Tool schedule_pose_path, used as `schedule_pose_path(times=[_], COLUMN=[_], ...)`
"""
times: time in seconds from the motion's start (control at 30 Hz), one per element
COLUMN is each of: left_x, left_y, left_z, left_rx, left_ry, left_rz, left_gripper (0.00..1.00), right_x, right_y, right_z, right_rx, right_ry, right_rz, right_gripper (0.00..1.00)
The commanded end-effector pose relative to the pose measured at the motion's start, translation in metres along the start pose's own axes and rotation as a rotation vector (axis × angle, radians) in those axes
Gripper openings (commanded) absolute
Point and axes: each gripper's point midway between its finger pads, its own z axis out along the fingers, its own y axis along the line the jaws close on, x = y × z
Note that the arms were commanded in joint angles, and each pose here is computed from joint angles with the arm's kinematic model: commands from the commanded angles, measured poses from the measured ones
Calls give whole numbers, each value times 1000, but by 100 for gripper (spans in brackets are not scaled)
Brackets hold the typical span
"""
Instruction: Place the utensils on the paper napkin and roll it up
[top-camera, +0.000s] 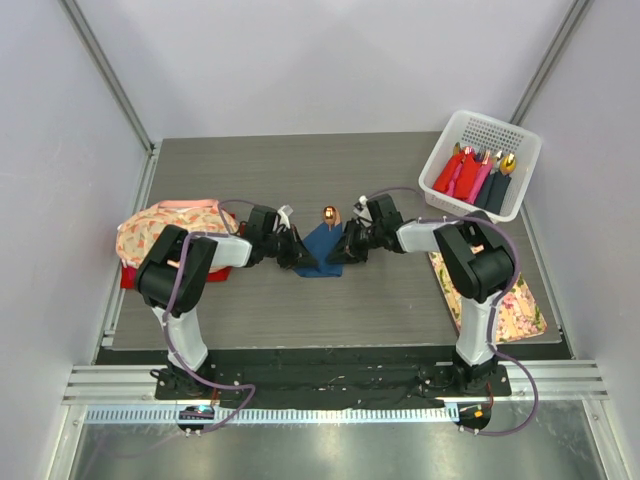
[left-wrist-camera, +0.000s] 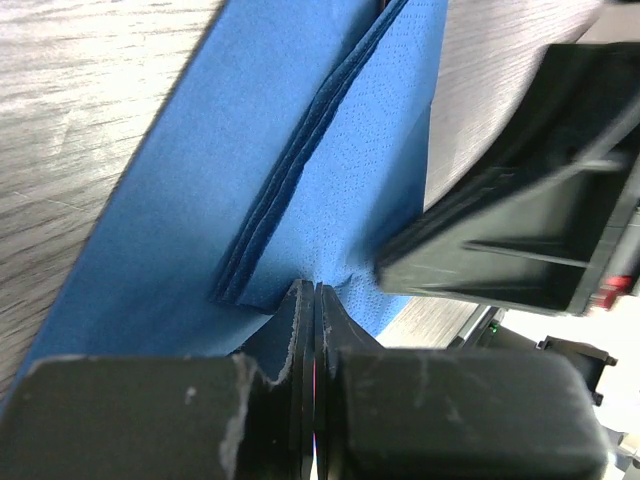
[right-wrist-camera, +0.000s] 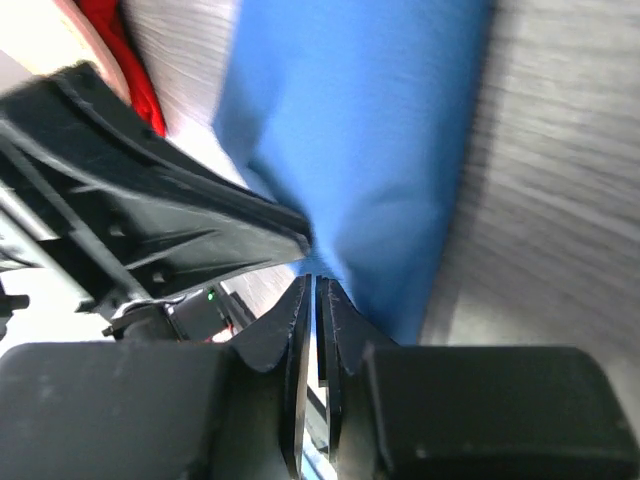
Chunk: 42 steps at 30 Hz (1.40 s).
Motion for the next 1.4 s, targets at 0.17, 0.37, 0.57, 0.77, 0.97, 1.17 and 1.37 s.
schedule_pose_path(times=[0.17, 0.37, 0.57, 0.77, 0.97, 1.17, 1.37], left_x=[2, 0, 1, 1, 1, 2, 1], left_y=[21, 20, 20, 21, 21, 22, 20], left_z=[0, -1, -1, -1, 0, 0, -1], left_rx=[-84, -81, -82, -83, -83, -85, -81], left_ry=[1, -4, -3, -2, -4, 0, -6], left_rz=[15, 17, 20, 20, 20, 21, 24], left_gripper=[0, 0, 0, 0, 0, 0, 0], right_x=[-64, -64, -62, -62, -62, -65, -64], right_y=[44, 35, 31, 25, 17, 17, -4], right_z=[-24, -14, -2, 5, 13, 16, 19], right_rx=[102, 119, 112, 127, 138, 135, 225], right_ry=[-211, -192, -176, -167, -158, -172, -168], right_rz=[-196, -177, -169, -159, -151, -151, -139], right_gripper=[15, 12, 11, 11, 11, 11, 8])
